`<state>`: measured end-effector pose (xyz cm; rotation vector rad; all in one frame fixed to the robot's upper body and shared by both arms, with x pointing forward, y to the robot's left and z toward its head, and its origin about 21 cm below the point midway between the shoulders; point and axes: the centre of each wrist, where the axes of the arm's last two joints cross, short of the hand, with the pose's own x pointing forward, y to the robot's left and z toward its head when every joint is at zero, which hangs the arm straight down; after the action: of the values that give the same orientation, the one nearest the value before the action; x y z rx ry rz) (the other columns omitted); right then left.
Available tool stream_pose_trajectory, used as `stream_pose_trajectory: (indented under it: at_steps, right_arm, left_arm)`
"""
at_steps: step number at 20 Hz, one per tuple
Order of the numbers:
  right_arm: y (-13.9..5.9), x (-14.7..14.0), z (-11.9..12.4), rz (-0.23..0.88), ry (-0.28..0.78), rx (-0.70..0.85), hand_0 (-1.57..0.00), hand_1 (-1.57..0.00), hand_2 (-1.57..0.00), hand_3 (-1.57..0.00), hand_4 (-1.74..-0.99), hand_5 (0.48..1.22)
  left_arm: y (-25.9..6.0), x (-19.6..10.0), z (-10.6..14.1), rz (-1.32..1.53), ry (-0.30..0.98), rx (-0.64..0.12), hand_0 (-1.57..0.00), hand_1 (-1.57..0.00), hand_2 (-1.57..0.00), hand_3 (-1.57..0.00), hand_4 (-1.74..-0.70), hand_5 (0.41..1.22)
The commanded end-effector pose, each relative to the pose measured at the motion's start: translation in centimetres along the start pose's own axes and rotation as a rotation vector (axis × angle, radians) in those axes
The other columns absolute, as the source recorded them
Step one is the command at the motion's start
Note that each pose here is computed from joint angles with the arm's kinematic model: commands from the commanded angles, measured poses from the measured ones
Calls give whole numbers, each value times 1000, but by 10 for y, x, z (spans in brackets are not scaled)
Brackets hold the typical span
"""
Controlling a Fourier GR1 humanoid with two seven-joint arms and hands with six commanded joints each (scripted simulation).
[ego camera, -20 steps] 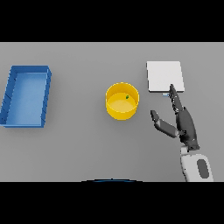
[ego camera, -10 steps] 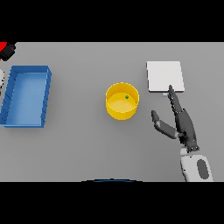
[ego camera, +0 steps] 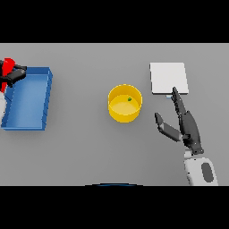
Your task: Pick up the red beaker and tilt it to pour out 1 green nut into yellow bowl. Pick up the yellow bowl and place it on the metallic measuring scale.
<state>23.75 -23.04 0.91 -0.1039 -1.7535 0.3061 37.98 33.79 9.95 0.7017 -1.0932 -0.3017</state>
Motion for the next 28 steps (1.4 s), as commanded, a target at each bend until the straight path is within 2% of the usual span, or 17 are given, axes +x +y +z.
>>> stream_pose_trajectory:
  at_steps: [1, 2, 4, 6, 9, 13, 14, 17, 21, 25, 28]
  right_arm:
    - [-2, 1, 2, 6, -4, -2, 1, 1, 1, 1, -1151, 670]
    - [-2, 2, 0, 7, -5, -3, 1, 1, 1, 1, -1149, 670]
    - [-4, 3, 0, 0, -8, 2, 1, 1, 1, 1, -1153, 670]
    - [-5, 3, 0, 6, -3, -3, 1, 1, 1, 1, -1155, 669]
    - [-2, 0, 2, 35, 3, -5, 1, 1, 1, 1, -1157, 665]
    - [2, 5, -1, 54, 18, -13, 1, 1, 1, 1, -1144, 644]
    - [4, 6, -1, 107, 47, -12, 1, 1, 1, 1, -1131, 631]
    - [-1, 15, -12, 185, -15, 116, 1, 1, 1, 1, -1080, 662]
    - [-10, 25, -36, 484, -16, 303, 1, 1, 1, 1, -1128, 637]
    - [0, 40, -65, 757, -118, 486, 1, 1, 1, 1, -1150, 630]
    - [8, 49, -82, 888, -198, 622, 1, 1, 1, 1, -1162, 637]
  left_arm:
    - [4, 3, 5, 3, -15, -50, -1175, -1075, -1021, -1055, -1232, 737]
    - [7, 5, 9, 17, -36, -96, -940, -860, -817, -843, -1126, 705]
    - [13, 0, 12, 6, -14, -153, -601, -550, -522, -539, -976, 664]
    - [9, 1, 11, -73, 11, -171, -384, -351, -334, -345, -875, 644]
    - [4, -2, 9, -147, 38, -164, -196, -179, -170, -176, -813, 627]
    - [2, 1, 11, -139, -23, -131, -80, -73, -69, -72, -776, 631]
    - [2, 4, 12, -121, -42, -126, -64, -58, -55, -57, -778, 633]
    - [-2, 4, 14, -60, -90, -128, -32, -29, -28, -29, -786, 652]
    - [-7, 1, 19, -38, -106, -143, -13, -11, -11, -11, -800, 673]
    - [-9, 4, 20, -25, -89, -152, -5, -4, -4, -4, -809, 688]
    - [-9, 4, 20, -31, -94, -160, -2, -2, -1, -2, -811, 689]
